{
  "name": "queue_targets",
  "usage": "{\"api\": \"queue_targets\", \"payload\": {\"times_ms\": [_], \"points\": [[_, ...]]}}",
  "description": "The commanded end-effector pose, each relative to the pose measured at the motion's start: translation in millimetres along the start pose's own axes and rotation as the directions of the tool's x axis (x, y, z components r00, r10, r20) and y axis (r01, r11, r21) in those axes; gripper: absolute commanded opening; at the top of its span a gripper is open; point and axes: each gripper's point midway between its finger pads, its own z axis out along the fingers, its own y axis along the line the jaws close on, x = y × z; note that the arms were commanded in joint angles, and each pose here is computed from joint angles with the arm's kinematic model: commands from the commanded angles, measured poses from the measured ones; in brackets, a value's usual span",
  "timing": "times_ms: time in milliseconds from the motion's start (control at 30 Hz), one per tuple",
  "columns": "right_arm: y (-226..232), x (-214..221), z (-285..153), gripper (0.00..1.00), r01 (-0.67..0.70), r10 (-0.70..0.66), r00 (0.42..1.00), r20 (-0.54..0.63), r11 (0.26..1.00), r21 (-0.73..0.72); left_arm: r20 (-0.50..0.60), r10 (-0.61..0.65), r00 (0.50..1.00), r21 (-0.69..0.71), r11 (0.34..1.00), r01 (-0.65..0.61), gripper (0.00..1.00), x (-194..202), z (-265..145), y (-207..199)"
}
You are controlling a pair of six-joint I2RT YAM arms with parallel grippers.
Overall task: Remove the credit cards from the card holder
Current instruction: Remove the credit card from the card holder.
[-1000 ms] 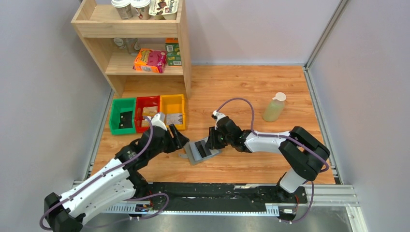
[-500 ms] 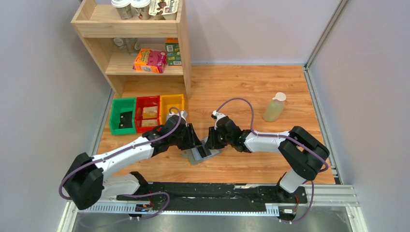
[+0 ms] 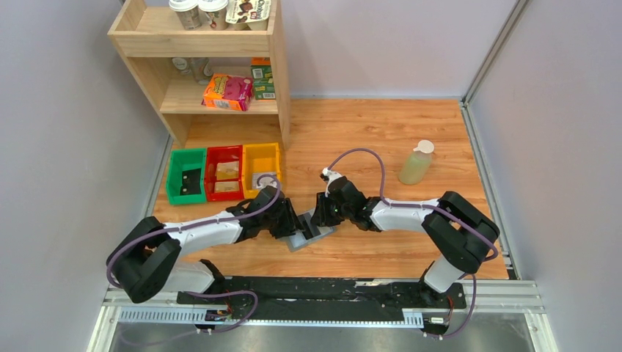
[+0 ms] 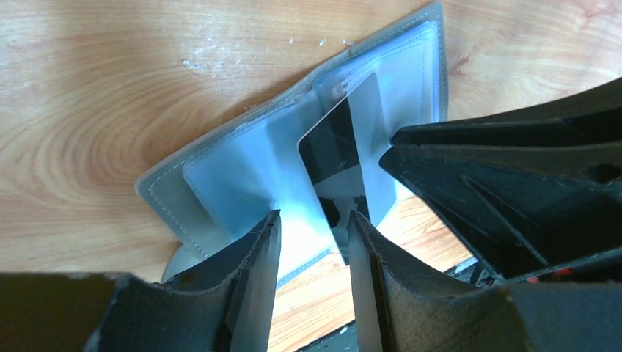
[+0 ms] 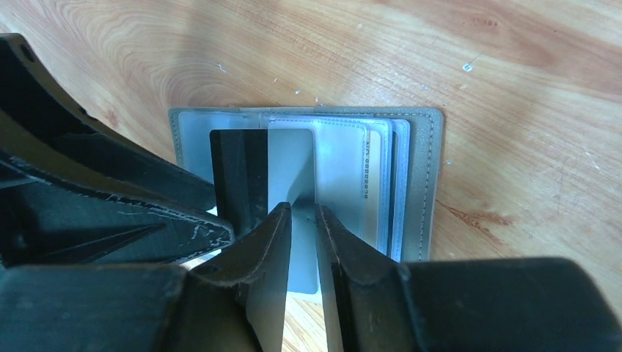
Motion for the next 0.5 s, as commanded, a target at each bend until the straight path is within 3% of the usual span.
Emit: {"api": "queue_targets", "payload": {"times_ms": [0, 200, 467], "points": [[-54, 59, -2, 0.27, 0.016, 0.018, 0.984, -0.179, 0.982, 0.189, 0.065, -0.062, 0.996, 0.063, 0.996, 0.057, 0.47, -13, 10, -11], [-53, 58, -3, 0.27, 0.014, 0.018, 0.985, -0.174, 0.983, 0.184, 0.105, -0.161, 0.981, 0.104, 0.983, 0.15, 0.46, -22, 14, -5], [-53, 59, -3, 0.27, 0.015, 0.017, 0.985, -0.174, 0.983, 0.182, 0.143, -0.196, 0.97, 0.132, 0.975, 0.177, 0.39, -35, 15, 0]]}}
